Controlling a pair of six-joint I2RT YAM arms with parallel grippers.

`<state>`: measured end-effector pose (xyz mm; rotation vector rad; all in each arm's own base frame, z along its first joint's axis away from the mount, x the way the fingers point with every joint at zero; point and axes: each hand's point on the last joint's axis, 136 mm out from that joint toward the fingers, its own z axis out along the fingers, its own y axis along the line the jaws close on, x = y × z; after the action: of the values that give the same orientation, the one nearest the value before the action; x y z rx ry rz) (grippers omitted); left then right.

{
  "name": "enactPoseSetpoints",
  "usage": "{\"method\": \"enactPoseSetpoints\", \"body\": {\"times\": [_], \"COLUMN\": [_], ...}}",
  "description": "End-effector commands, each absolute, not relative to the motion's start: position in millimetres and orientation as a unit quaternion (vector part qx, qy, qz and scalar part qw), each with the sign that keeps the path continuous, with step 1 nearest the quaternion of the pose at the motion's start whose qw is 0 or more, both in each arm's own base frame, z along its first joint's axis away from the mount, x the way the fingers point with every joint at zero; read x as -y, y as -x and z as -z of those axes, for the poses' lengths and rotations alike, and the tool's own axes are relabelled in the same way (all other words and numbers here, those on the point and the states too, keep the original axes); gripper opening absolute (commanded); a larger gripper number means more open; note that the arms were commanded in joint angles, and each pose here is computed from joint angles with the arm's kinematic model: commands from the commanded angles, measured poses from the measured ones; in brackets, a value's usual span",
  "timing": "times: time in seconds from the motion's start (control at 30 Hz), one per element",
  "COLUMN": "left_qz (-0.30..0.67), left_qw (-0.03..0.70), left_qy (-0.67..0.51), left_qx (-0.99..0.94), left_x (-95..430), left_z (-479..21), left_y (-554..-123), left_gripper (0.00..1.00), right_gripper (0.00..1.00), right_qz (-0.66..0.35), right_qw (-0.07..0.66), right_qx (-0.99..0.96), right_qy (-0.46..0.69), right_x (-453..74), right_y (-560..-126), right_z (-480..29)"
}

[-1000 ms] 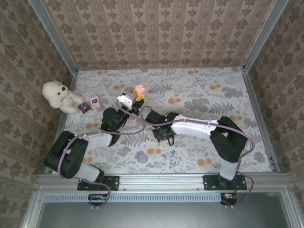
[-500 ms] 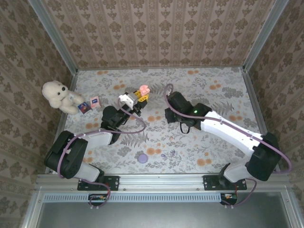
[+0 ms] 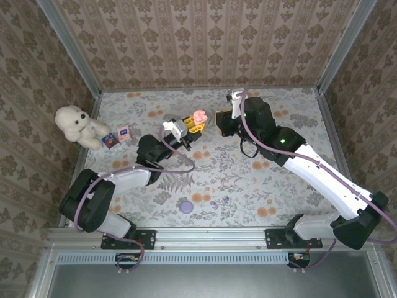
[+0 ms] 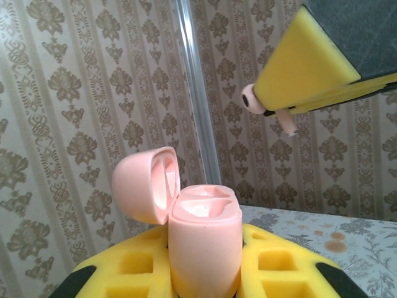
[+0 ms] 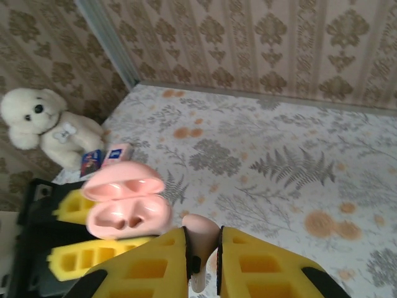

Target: Insert wireless bluetooth earbuds into charging case

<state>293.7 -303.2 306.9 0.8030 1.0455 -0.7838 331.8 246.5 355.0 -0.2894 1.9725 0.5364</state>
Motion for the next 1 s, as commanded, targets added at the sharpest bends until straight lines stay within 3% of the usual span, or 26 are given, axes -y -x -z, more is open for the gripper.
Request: {"method": "enactPoseSetpoints", "body": {"times": [0.0,0.43,0.97], "left_qz": [0.372,0.412,0.426], "left_qw": [0.722,0.706,0.695], "left_qy": [-0.377,-0.379,-0.382], "left_qx": [-0.445,-0.433,-0.435], "left_x": [314.1,333.3,339.0], "left_z": [-323.2,-335.9,-334.9], "left_y": [-285.9,-276.7,-270.7], "left_gripper": [0.00,0.00,0.00], "right_gripper": [0.18,0.18,0.17], "right_qz": [-0.270,-0.307,-0.302], "right_qw": [0.544,0.569,0.596], "right_qx": [-0.779,-0.735,-0.721], "right_qy": [0.158,0.205,0.185], "right_x": [-260.2,-272.1,-262.8], "right_y": [-324.0,-310.3,-317.2], "right_z": [-387.8,-391.4,-385.7]}}
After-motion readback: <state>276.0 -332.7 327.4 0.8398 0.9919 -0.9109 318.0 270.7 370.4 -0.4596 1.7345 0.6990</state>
